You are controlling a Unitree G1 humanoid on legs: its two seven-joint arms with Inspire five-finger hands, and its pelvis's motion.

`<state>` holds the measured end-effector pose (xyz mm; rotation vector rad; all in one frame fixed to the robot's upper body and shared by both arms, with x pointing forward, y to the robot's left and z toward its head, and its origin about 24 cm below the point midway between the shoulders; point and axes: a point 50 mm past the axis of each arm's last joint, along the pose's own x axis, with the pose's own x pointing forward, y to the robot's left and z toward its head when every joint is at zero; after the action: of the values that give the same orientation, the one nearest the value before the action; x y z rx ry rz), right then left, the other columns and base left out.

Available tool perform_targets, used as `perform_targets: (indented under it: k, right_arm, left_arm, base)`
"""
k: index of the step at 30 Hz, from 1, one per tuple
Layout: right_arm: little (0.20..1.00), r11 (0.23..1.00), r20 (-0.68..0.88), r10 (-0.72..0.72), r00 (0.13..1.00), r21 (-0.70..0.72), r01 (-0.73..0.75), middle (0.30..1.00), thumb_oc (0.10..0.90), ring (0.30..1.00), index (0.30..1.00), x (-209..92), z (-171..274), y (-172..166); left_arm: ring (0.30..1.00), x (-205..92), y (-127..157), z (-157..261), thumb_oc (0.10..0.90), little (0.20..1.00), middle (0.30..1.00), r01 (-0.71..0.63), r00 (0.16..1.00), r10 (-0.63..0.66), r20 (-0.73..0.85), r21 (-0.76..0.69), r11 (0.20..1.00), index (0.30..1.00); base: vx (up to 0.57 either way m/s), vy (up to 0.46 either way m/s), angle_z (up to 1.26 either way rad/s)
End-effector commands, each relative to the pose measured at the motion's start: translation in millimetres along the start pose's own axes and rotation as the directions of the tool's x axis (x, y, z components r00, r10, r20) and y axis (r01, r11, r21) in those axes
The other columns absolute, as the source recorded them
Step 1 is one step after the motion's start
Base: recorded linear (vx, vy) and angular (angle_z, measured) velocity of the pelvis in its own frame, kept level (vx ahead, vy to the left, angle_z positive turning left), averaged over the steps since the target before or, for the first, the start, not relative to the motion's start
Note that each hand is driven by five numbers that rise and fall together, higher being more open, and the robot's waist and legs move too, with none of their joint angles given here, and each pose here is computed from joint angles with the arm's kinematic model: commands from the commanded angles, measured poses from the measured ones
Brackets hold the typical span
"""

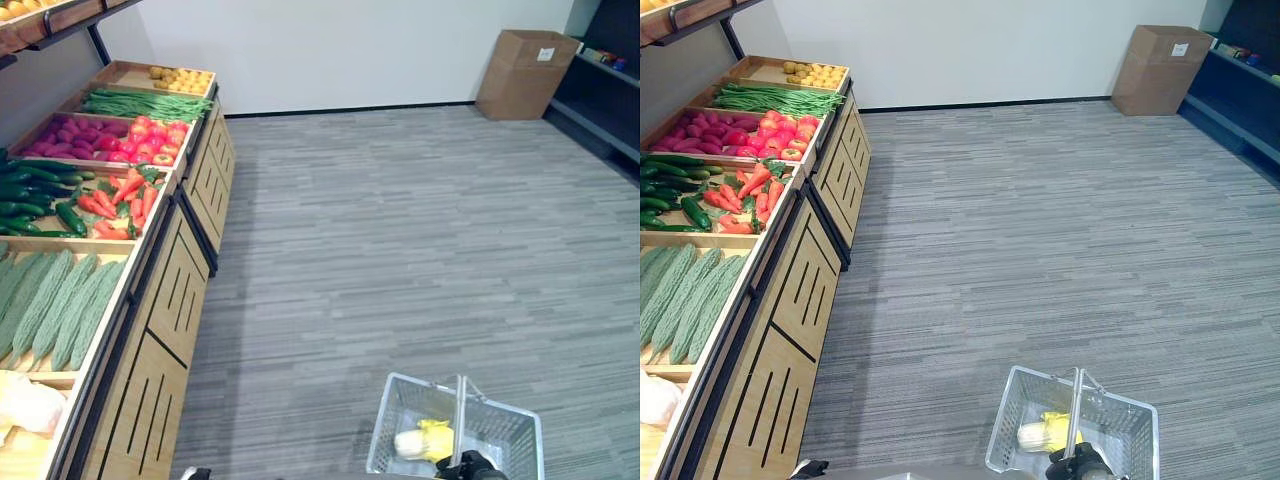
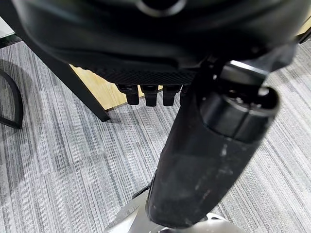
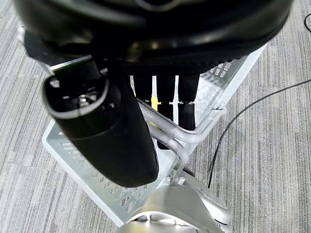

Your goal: Get the vegetables into the basket

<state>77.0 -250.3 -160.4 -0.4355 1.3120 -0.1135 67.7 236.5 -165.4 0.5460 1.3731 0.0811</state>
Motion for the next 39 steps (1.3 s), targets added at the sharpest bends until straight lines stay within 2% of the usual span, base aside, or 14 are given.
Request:
perform_targets:
  k: [1,11,20,26,39]
  right_arm:
    - [0.300,0.999,0.023,0.012,1.000,-0.039,-0.011,0.300,0.400,0.300,0.300,2,15,0]
    - [0.300,1.000,0.017,0.007,1.000,0.001,-0.007,0.300,0.400,0.300,0.300,2,16,-6]
    - [0.300,0.999,-0.024,0.027,0.999,0.023,-0.027,0.300,0.400,0.300,0.300,1,4,2]
    - [0.300,0.999,-0.036,0.033,0.999,0.007,-0.032,0.300,0.400,0.300,0.300,1,-1,3]
    - [0.300,0.998,-0.065,-0.011,0.998,0.053,0.014,0.300,0.400,0.300,0.300,1,-13,-17]
  left_arm:
    - [1.000,3,13,22,0.900,1.000,1.000,-0.027,0.999,0.026,0.044,0.011,1.000,1.000]
    - [1.000,4,24,19,0.900,1.000,1.000,-0.038,0.999,0.038,0.033,-0.012,0.999,1.000]
    - [1.000,4,27,21,0.900,1.000,1.000,-0.045,0.998,0.044,0.040,0.016,0.999,1.000]
    - [1.000,4,23,22,0.900,1.000,1.000,-0.030,0.999,0.029,0.046,0.022,0.999,1.000]
    - [1.000,1,9,39,0.900,1.000,1.000,-0.007,0.995,-0.003,0.102,0.098,0.995,1.000]
  base:
    - [0.01,0.066,0.01]
    - [0.03,0.173,-0.12]
    - [0.18,-0.014,0.22]
    - [0.23,0.020,0.26]
    - [0.24,-0.092,0.35]
